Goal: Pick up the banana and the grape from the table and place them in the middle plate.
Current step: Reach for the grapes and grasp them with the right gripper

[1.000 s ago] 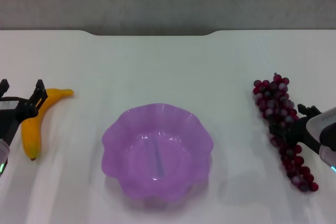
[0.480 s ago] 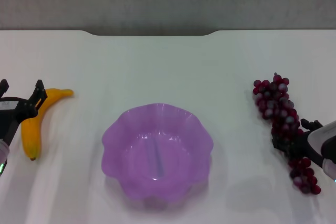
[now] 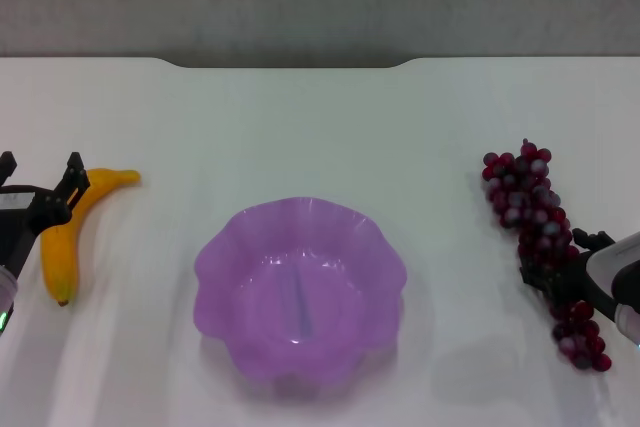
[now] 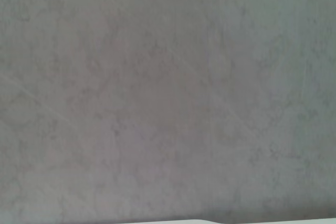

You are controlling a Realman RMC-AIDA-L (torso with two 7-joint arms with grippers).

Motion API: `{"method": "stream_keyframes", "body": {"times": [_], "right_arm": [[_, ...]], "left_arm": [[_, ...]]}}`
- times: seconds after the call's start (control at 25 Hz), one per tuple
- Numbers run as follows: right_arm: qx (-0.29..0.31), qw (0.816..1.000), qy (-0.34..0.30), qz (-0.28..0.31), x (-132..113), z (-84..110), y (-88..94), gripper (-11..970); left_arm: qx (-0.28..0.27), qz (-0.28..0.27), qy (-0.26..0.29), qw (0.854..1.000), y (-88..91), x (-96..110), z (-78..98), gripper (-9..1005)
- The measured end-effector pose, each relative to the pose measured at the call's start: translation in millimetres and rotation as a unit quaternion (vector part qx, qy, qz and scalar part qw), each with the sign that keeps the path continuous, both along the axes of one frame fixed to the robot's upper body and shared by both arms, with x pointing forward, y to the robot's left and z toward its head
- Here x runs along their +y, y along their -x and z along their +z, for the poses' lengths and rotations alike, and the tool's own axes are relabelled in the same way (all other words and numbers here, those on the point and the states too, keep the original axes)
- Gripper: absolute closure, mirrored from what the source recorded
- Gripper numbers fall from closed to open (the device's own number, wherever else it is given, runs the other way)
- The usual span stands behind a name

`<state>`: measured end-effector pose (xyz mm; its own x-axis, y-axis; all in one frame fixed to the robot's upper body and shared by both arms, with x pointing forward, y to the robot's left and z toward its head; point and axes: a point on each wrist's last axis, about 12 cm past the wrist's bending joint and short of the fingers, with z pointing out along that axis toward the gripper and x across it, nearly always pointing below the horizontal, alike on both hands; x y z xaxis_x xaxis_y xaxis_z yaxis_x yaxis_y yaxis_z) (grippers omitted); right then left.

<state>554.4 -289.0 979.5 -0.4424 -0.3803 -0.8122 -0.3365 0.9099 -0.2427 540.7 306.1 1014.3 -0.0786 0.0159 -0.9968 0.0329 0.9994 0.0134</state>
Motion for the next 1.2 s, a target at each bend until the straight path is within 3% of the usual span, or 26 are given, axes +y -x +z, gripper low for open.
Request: {"method": "stream_keyframes", "body": {"times": [0.68, 1.2], "right_arm": [[0.004, 1.0, 0.001, -0.007, -1.8, -0.1, -1.3, 345], [-0.001, 1.0, -0.007, -0.016, -4.2, 2.1, -3.4, 418]], "left_arm": [[0.0, 0.0, 0.0, 1.0, 0.0, -0.1, 0.0, 131], [0.0, 0.0, 0.0, 1.0, 0.0, 0.0, 0.0, 131]]}}
